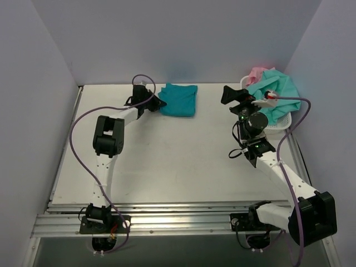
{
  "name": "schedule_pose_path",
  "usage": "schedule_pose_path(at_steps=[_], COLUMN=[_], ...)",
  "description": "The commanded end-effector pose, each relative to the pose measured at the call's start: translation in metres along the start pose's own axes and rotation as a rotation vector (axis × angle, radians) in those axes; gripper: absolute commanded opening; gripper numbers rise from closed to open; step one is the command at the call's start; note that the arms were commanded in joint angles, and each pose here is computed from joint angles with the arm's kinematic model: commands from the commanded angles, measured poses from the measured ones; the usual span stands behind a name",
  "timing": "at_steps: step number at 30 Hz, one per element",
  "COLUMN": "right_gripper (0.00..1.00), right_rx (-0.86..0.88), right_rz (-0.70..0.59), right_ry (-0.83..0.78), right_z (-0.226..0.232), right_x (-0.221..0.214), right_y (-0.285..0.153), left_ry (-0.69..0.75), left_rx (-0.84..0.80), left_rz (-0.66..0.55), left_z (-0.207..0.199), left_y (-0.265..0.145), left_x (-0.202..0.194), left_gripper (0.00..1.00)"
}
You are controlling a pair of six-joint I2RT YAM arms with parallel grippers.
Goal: Fold and stack the t-shirts
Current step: Put the neatly folded tshirt into the corner of the board with the left arm
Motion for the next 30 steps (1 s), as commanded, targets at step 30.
schedule_pose_path(at_steps=[30], right_gripper=[1.0], right_rx=[0.089], right_rz=[-0.044], right_ry=[0.046], right_z=[0.006], right_x=[0.004], right_y=[-0.019], left_ry=[0.121], left_rx=[0.476], left_rz=[-0.516], left_z=[0.095], left_y=[-0.195], left_x=[0.297], left_gripper=[0.03])
Point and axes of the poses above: each gripper's point midway between its finger pads, its own y axis out along the fingers, its own z axis along the line the jaws close on, x = y × z, the point moved 2 cm from there along -y, back along the fingers, and after that the axes turned 8 degrees about -y, right-handed, at the moved point
